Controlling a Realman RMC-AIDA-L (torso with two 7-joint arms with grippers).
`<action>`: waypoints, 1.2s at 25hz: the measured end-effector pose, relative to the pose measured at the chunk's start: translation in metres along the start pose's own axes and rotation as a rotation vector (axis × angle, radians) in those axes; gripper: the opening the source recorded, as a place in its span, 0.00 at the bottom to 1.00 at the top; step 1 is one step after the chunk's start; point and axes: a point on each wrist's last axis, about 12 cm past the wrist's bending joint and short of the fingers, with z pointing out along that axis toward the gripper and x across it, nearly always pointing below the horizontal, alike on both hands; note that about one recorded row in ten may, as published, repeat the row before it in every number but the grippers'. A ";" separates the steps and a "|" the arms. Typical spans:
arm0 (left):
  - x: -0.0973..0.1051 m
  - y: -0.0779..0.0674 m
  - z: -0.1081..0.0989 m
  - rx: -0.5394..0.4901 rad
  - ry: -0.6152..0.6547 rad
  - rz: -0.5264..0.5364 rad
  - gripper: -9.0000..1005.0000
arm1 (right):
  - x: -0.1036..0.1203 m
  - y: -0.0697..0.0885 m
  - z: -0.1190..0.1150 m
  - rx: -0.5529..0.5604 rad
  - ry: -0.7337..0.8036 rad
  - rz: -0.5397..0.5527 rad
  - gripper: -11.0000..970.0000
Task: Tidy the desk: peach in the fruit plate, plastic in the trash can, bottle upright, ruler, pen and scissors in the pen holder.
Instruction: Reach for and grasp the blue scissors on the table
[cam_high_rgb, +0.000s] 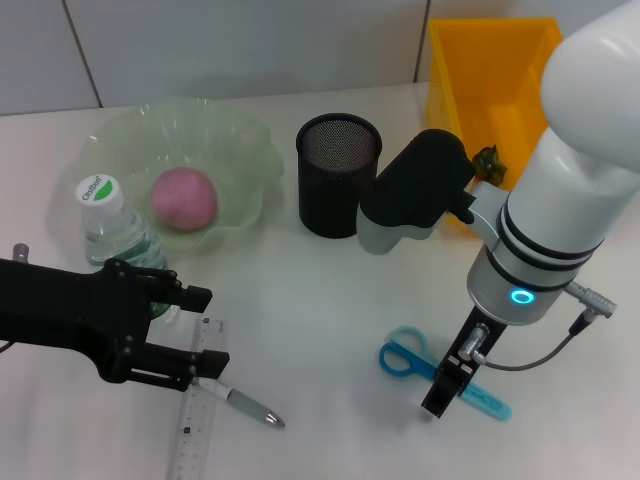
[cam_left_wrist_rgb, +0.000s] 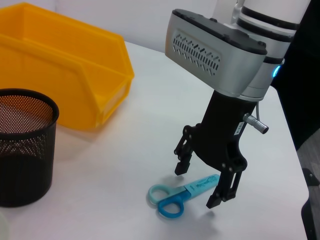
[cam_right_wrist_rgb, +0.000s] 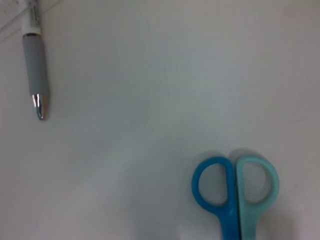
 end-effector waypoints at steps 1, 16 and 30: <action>0.000 0.000 0.000 0.000 0.000 0.000 0.78 | 0.000 0.000 0.000 0.000 -0.001 0.001 0.84; 0.001 0.000 -0.001 -0.001 0.002 -0.001 0.78 | 0.000 0.000 0.002 0.017 0.005 0.001 0.84; 0.000 0.001 -0.001 -0.005 0.001 0.003 0.78 | -0.001 -0.001 0.001 0.037 0.013 -0.005 0.84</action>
